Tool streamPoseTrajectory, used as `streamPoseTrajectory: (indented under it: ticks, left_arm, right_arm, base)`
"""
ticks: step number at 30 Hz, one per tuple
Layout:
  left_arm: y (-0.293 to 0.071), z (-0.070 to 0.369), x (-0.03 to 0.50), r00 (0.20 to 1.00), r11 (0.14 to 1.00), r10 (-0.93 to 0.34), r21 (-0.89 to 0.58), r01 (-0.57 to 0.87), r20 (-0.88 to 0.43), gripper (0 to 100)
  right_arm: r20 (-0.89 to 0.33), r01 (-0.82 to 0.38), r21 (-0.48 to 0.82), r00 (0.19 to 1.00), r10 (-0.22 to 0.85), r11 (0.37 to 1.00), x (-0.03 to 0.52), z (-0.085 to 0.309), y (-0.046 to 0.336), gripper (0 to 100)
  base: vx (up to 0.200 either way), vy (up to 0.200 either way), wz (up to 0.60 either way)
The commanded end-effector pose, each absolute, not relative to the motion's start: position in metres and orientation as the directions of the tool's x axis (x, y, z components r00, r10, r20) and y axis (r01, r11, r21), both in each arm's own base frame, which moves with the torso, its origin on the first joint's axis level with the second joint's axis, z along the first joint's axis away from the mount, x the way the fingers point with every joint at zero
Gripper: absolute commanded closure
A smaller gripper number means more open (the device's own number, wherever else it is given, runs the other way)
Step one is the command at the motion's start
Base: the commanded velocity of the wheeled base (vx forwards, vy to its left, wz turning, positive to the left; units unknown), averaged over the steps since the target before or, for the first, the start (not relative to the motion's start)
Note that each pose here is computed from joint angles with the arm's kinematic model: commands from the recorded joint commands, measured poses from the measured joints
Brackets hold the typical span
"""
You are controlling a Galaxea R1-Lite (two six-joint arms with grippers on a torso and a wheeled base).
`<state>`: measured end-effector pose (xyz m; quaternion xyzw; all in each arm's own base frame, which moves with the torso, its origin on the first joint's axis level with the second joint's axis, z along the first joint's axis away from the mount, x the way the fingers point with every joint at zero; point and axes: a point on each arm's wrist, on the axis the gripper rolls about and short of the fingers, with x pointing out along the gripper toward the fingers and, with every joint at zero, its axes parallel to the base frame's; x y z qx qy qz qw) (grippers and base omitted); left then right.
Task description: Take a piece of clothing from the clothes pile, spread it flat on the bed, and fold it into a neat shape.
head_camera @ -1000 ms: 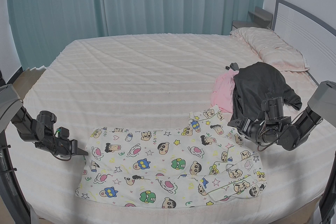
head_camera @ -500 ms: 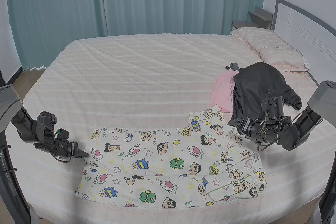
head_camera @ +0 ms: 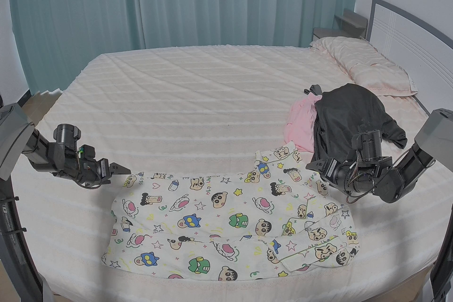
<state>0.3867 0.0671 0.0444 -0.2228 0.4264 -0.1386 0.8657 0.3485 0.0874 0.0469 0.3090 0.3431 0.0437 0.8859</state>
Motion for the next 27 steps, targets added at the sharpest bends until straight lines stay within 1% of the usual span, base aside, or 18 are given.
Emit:
streamPoseTrajectory:
  ticks: [1, 5, 8, 16, 17, 24, 27]
  left_arm:
    - [0.051, 0.022, 0.415, 0.576, 0.853, -0.454, -0.517, 0.063, -0.679, 0]
    - [0.045, 0.007, 0.426, 0.560, 0.853, -0.462, -0.516, 0.070, -0.688, 0]
    - [0.041, -0.007, 0.437, 0.559, 0.866, -0.443, -0.495, 0.065, -0.701, 0]
    - [0.042, -0.007, 0.443, 0.570, 0.864, -0.444, -0.500, 0.066, -0.691, 0]
    - [0.042, -0.006, 0.443, 0.571, 0.863, -0.445, -0.501, 0.068, -0.690, 100]
    - [0.042, -0.002, 0.443, 0.576, 0.862, -0.447, -0.503, 0.072, -0.684, 100]
    - [0.041, 0.016, 0.442, 0.601, 0.854, -0.444, -0.517, 0.060, -0.664, 100]
  right_arm:
    - [-0.585, 0.129, 0.574, 0.755, 0.296, 0.808, 0.346, 0.046, 0.091, 0]
    - [-0.588, 0.128, 0.573, 0.752, 0.297, 0.809, 0.345, 0.046, 0.091, 0]
    - [-0.590, 0.130, 0.572, 0.751, 0.297, 0.810, 0.344, 0.045, 0.091, 0]
    - [-0.576, 0.110, 0.574, 0.759, 0.305, 0.811, 0.354, 0.044, 0.098, 0]
    - [-0.567, 0.104, 0.576, 0.765, 0.305, 0.811, 0.358, 0.046, 0.099, 0]
    - [-0.557, 0.095, 0.552, 0.781, 0.282, 0.828, 0.388, 0.051, 0.097, 0]
    - [-0.570, 0.089, 0.532, 0.773, 0.279, 0.842, 0.408, 0.058, 0.101, 0]
  base:
    - [0.000, 0.000, 0.00]
    - [0.000, 0.000, 0.00]
    - [0.000, 0.000, 0.00]
    - [0.000, 0.000, 0.00]
    - [0.000, 0.000, 0.00]
    - [0.000, 0.000, 0.00]
    - [0.000, 0.000, 0.00]
